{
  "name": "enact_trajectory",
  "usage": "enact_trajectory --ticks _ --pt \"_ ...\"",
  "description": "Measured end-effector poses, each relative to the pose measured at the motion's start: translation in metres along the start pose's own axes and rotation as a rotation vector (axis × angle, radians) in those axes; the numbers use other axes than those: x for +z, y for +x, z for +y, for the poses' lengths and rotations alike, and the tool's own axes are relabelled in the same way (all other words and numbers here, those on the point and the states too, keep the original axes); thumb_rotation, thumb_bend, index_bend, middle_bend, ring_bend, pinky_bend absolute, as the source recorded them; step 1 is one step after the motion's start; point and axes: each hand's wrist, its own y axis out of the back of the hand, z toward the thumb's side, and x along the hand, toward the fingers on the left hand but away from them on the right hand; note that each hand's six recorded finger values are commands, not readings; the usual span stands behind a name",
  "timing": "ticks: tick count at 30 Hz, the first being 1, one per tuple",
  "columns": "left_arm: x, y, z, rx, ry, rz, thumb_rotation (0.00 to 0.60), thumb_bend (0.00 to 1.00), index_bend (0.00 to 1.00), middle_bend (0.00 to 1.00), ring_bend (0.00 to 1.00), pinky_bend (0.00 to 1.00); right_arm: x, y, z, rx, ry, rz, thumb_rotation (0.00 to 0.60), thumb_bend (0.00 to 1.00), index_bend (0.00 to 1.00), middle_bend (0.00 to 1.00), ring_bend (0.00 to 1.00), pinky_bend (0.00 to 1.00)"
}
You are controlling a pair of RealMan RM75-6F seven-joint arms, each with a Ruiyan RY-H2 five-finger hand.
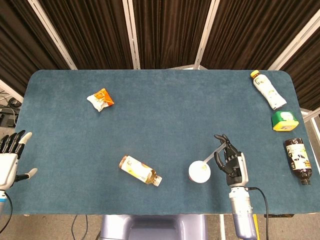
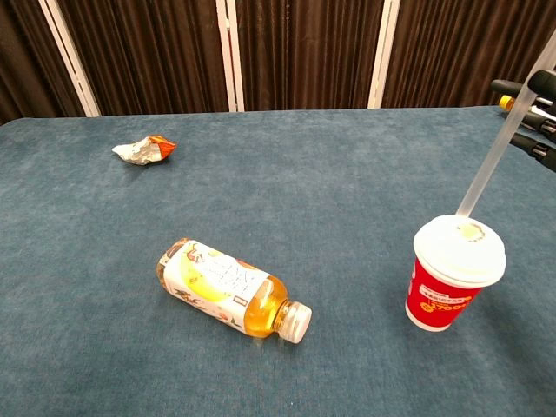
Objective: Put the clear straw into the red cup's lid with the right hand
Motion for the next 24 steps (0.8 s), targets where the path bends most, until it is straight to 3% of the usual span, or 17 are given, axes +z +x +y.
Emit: enact_trajectory --ticks 24 --pt "0.0 0.0 0.0001 -0.001 -0.002 -0.001 0.6 0.15 0.0 0.0 0.0 0.0 -0.008 0.0019 0.0087 -0.007 0.022 -0.022 0.6 0.42 0.66 0.26 0.0 0.0"
